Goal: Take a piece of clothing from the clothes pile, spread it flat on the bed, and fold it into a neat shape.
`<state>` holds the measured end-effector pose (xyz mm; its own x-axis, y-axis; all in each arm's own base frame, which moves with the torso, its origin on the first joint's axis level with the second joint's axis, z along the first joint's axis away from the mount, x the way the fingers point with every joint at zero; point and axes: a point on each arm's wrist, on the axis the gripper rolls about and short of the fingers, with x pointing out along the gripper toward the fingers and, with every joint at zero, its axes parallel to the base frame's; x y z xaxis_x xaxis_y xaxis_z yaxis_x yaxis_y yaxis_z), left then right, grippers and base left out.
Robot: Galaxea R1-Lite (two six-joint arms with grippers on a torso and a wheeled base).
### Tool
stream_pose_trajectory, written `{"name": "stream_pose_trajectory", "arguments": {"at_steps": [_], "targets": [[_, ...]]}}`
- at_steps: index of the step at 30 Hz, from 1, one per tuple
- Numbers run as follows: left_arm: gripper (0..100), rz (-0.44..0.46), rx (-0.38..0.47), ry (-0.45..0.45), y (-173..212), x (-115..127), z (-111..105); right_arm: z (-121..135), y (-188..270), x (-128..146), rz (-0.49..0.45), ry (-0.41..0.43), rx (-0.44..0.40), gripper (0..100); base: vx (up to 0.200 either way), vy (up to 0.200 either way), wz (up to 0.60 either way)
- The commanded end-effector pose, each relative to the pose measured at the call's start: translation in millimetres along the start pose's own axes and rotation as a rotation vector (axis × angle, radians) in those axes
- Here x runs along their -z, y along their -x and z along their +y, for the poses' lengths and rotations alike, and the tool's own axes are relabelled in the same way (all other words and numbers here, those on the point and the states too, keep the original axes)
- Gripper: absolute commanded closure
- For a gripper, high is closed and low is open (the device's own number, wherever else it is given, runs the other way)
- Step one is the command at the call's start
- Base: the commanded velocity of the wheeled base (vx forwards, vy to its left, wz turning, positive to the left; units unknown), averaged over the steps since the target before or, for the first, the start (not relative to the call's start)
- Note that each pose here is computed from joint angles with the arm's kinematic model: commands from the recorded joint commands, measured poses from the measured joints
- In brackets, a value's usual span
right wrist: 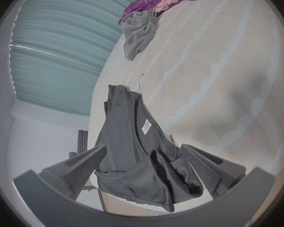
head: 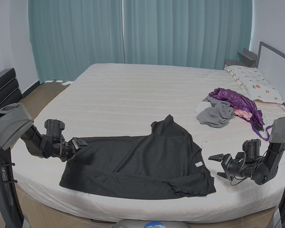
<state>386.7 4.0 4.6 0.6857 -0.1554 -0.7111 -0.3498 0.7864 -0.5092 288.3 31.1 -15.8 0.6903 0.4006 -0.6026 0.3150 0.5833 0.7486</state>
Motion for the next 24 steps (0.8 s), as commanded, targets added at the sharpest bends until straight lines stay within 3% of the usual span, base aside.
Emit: {"name": "stream_pose_trajectory", "arguments": {"at_steps": [1, 6, 24], "targets": [[0, 0.022, -0.009, -0.02, -24.6, 6.3, 1.4, -0.2, -0.2, 0.3, 0.002, 0.0, 0.001, 0, 0.0, 0.0, 0.0], [0, 0.038, -0.029, -0.07, -22.5, 10.9, 8.4, 0.0, -0.3, 0.6, 0.003, 0.001, 0.0, 0, 0.0, 0.0, 0.0], [0, 0.024, -0.056, -0.062, -16.2, 10.6, 16.3, 0.3, -0.4, 1.6, 0.006, 0.002, 0.0, 0, 0.0, 0.0, 0.0]]}}
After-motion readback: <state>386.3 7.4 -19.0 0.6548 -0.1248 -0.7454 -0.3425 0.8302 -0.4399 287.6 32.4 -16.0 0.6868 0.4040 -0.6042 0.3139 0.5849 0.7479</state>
